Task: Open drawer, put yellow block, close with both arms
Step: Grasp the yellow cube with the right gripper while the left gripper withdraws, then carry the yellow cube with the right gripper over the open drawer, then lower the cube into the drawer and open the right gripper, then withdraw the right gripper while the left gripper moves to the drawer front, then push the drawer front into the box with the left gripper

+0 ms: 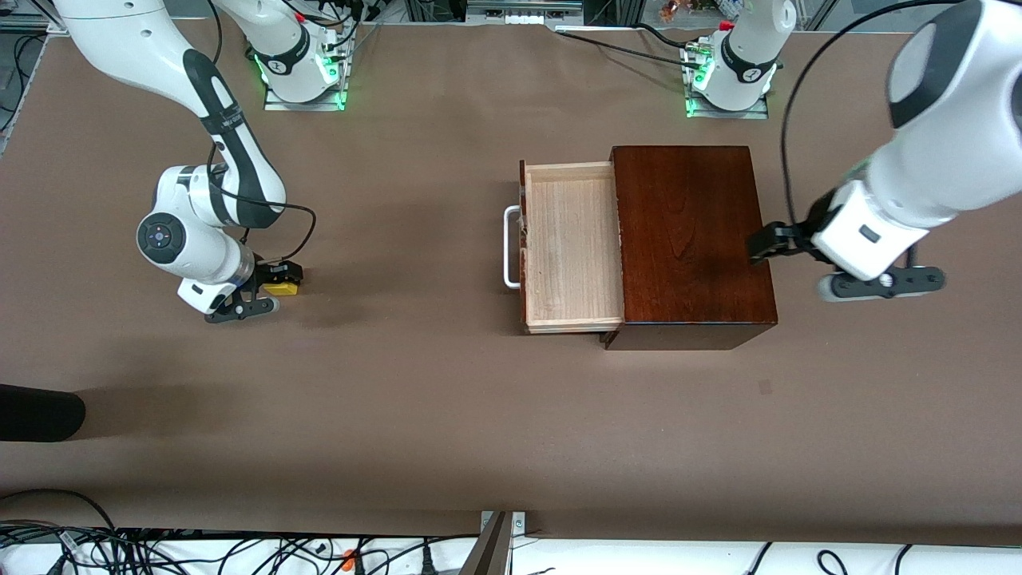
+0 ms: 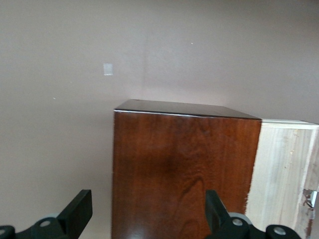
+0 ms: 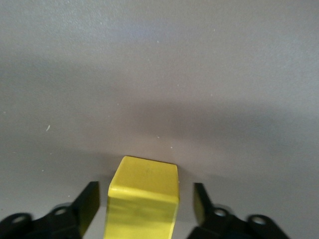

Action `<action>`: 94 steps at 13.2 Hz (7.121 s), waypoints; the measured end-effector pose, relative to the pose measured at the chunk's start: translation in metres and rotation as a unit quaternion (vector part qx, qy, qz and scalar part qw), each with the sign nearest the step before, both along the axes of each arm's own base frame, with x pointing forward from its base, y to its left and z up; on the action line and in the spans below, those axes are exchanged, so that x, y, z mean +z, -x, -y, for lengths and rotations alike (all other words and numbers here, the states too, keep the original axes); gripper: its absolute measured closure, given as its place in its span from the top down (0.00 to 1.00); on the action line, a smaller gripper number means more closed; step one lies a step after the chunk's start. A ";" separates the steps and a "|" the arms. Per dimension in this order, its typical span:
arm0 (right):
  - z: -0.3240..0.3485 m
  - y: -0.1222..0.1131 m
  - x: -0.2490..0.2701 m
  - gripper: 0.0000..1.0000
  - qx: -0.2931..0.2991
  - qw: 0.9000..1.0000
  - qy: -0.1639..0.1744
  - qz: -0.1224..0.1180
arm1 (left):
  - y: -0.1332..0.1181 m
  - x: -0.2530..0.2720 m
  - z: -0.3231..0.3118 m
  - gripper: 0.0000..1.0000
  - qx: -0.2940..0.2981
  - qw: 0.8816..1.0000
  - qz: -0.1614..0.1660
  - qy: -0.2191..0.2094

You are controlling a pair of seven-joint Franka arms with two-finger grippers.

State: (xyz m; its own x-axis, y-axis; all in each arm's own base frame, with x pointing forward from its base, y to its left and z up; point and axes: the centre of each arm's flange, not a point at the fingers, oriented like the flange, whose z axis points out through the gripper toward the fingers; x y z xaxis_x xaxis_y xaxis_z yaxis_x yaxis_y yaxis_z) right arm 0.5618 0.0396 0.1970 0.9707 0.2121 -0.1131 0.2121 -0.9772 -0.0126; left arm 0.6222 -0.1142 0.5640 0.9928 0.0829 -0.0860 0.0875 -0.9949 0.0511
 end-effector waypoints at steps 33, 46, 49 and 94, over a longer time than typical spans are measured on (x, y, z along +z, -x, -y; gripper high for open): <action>-0.569 0.127 0.171 0.56 0.608 0.788 0.003 0.092 | 0.044 0.037 -0.084 1.00 -0.078 0.997 0.005 -0.027; -0.562 0.096 0.124 0.56 0.630 0.770 0.012 0.099 | 0.044 0.039 -0.083 1.00 -0.078 0.997 0.008 -0.027; -0.554 0.084 0.130 0.83 0.626 0.773 0.013 0.103 | 0.044 0.039 -0.083 1.00 -0.078 0.997 0.008 -0.027; -0.014 0.011 0.440 1.00 -0.109 0.991 -0.001 0.072 | 0.158 -0.242 0.425 1.00 -0.736 0.676 0.017 -0.041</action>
State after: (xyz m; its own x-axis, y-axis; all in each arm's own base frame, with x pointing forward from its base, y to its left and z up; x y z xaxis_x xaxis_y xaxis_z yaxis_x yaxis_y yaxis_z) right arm 0.5508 0.0535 0.6373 0.9995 -0.0046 0.0303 -0.0046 -1.0000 0.0005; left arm 0.4641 -0.5396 0.3217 0.0074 -0.9931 -0.1167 -0.9995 -0.0036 -0.0323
